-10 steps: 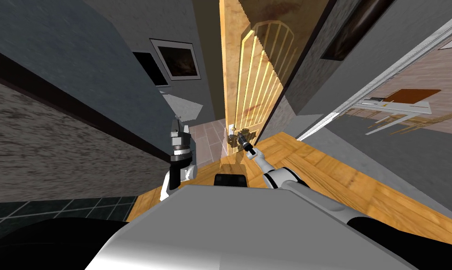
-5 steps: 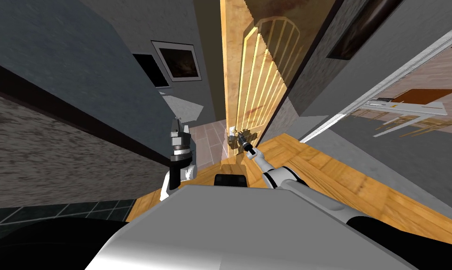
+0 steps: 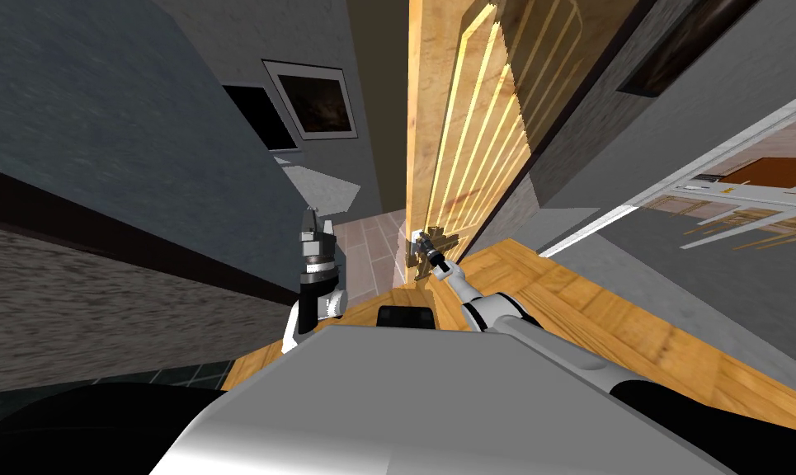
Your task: Push the door open
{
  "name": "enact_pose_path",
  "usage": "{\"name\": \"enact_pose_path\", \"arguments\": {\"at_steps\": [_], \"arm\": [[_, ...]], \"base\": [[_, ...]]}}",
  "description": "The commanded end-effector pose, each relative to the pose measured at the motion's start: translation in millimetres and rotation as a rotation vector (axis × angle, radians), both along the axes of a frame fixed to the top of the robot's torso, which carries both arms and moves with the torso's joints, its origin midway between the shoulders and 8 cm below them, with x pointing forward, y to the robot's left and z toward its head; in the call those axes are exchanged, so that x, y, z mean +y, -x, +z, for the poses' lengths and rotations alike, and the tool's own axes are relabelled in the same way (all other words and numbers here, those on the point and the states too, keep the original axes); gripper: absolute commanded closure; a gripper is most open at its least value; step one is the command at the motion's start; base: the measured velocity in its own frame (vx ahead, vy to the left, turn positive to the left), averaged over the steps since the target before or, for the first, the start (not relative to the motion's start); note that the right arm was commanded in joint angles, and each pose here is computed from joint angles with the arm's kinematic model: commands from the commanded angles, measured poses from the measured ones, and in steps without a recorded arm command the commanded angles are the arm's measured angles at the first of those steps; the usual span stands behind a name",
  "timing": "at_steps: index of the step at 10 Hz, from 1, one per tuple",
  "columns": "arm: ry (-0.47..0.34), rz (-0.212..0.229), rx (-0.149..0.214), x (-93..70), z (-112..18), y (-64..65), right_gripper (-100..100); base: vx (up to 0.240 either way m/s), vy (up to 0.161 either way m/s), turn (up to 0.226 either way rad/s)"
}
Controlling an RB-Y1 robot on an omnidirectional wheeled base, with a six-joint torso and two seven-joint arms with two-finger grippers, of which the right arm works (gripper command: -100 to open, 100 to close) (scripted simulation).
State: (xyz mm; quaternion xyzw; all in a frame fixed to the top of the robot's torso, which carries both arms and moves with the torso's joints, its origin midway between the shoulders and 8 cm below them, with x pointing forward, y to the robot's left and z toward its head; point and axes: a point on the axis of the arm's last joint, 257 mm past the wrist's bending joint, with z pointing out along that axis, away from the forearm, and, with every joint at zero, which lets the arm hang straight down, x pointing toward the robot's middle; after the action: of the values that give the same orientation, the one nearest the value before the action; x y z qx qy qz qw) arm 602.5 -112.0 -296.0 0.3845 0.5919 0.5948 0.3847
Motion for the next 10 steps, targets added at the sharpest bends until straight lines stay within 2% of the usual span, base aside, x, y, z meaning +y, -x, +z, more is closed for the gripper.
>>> {"name": "enact_pose_path", "arguments": {"at_steps": [1, 2, 7, 10], "arm": [[0.000, 0.000, 0.000, 0.0, 0.0, 0.0, -100], [0.000, 0.000, 0.000, 0.0, 0.0, 0.0, 100], [0.000, 0.000, 0.000, 0.0, 0.0, 0.0, 100], [0.000, -0.032, -0.007, -13.6, 3.8, -5.3, 100]], "base": [[0.083, 0.030, 0.005], [-0.008, -0.003, -0.007], [-0.009, -0.004, 0.006], [0.128, 0.084, -0.034]]}}
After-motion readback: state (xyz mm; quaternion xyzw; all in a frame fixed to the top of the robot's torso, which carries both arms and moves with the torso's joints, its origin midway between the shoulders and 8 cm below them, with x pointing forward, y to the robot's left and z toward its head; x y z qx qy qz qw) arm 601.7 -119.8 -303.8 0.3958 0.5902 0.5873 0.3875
